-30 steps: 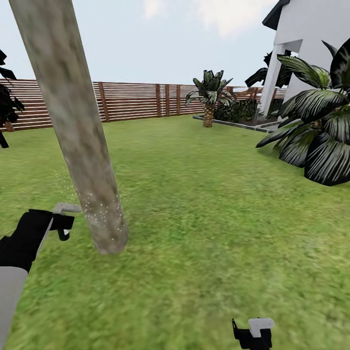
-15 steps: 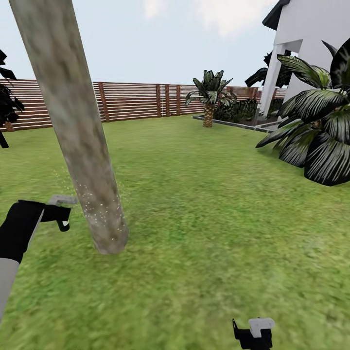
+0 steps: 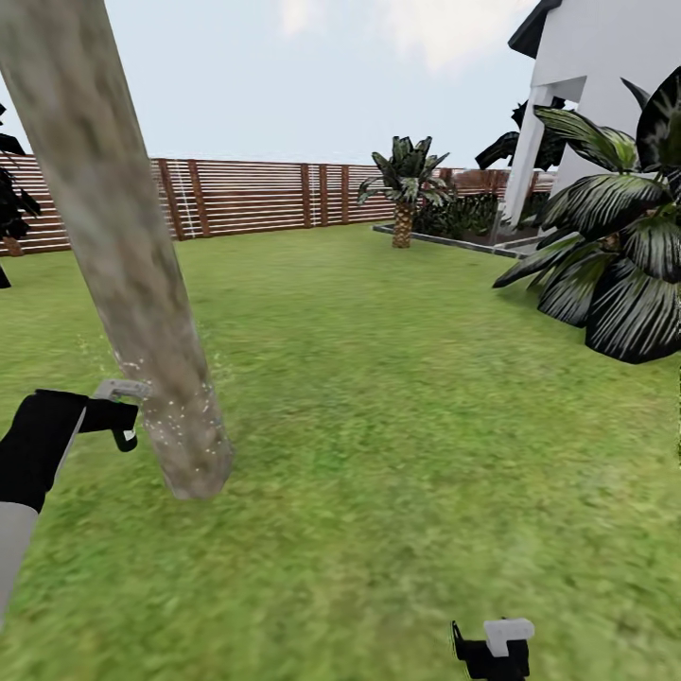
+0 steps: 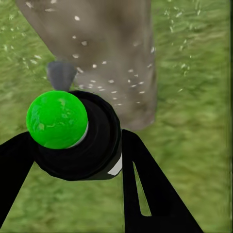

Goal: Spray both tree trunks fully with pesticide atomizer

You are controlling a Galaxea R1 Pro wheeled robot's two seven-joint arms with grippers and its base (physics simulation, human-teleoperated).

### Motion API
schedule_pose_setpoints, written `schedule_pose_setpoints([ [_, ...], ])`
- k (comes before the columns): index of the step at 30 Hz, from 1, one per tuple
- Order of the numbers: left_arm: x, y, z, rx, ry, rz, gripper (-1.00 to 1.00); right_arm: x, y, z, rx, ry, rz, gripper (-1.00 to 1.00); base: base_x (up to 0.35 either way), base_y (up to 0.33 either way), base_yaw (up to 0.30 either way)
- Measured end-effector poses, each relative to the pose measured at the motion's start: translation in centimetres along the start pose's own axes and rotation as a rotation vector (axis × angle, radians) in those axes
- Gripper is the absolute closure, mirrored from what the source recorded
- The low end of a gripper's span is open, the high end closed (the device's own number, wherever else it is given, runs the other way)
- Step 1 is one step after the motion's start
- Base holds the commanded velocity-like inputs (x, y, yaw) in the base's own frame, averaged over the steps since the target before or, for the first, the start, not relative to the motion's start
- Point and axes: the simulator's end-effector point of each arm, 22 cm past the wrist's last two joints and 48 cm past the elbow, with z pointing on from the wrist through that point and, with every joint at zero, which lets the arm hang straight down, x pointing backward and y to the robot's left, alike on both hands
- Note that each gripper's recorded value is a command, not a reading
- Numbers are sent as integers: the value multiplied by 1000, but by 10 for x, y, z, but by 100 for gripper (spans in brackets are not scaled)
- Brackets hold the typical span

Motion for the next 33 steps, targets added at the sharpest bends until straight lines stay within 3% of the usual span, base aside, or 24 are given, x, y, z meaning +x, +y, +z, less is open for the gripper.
schedule_pose_setpoints([
  [9,0,1,0,-2,1,-2,100,0,2,0,-2,-1,1,-100,0,-273,12],
  [22,0,1,0,-5,2,-1,100,0,3,0,-3,-1,3,-100,9,-273,255],
  [27,2,3,0,-13,4,0,100,0,2,0,-3,-1,2,-100,154,-254,38],
  [30,33,13,11,-58,68,-3,100,0,2,0,-3,-1,2,-100,170,-245,1],
  [33,34,-13,17,-31,70,-10,100,0,2,0,-2,-1,2,-100,168,-245,0],
])
